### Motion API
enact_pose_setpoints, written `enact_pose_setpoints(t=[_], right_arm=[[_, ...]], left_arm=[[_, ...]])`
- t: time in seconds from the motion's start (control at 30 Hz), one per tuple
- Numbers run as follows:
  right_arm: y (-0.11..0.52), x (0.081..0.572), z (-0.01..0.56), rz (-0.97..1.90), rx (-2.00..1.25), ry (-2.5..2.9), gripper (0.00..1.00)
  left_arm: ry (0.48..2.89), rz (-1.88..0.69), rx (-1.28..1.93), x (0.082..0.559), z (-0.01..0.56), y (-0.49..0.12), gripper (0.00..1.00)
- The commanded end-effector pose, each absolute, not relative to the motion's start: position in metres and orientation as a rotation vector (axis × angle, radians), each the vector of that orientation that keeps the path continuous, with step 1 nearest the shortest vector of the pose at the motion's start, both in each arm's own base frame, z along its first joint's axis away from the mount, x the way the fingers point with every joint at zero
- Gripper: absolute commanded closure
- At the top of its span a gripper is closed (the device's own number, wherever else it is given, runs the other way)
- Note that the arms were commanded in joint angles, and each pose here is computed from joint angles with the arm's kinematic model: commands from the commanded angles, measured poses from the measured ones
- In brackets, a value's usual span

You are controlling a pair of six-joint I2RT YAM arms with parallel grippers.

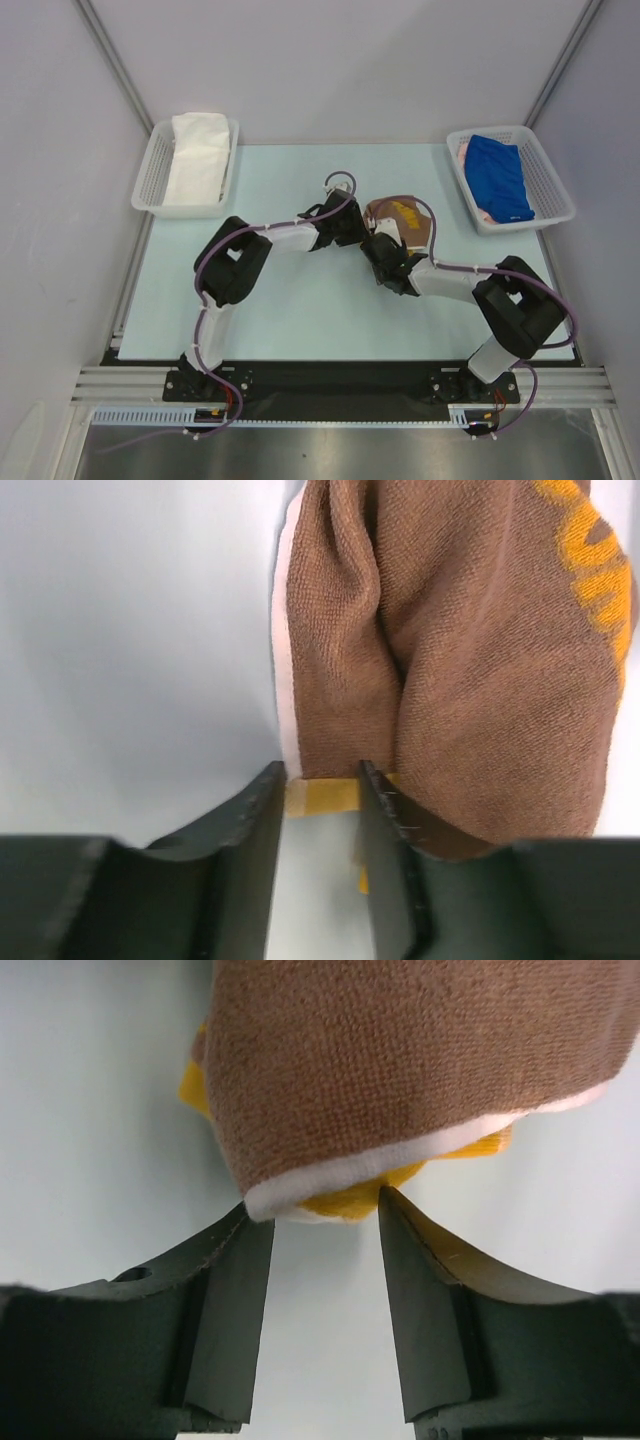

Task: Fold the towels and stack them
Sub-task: Move the towel to the center of the board

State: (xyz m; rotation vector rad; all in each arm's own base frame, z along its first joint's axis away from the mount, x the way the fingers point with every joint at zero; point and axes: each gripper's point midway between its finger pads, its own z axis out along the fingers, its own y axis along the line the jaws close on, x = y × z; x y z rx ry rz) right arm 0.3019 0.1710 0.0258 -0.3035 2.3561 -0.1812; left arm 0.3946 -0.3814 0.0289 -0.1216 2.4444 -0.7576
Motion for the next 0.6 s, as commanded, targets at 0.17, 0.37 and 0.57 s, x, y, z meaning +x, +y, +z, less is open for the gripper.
enact_pose_setpoints(t=[0.17, 0.37, 0.57], right_arm=[[0.172, 0.326, 0.054, -0.248, -0.193, 2.267, 0.82], [0.162, 0.338, 0.113, -0.135, -0.090, 2.226, 0.95], [0.171, 0.332, 0.183, 0.080, -0.070, 2.189, 0.98]], left_arm=[[2.492, -0.803, -0.121, 0.389, 0.020, -0.387, 0.95], [2.389, -0.809, -0.081, 0.402, 0.061, -0.371, 1.00], [2.215, -0.813, -0.079, 0.404, 0.145, -0.334, 1.00]])
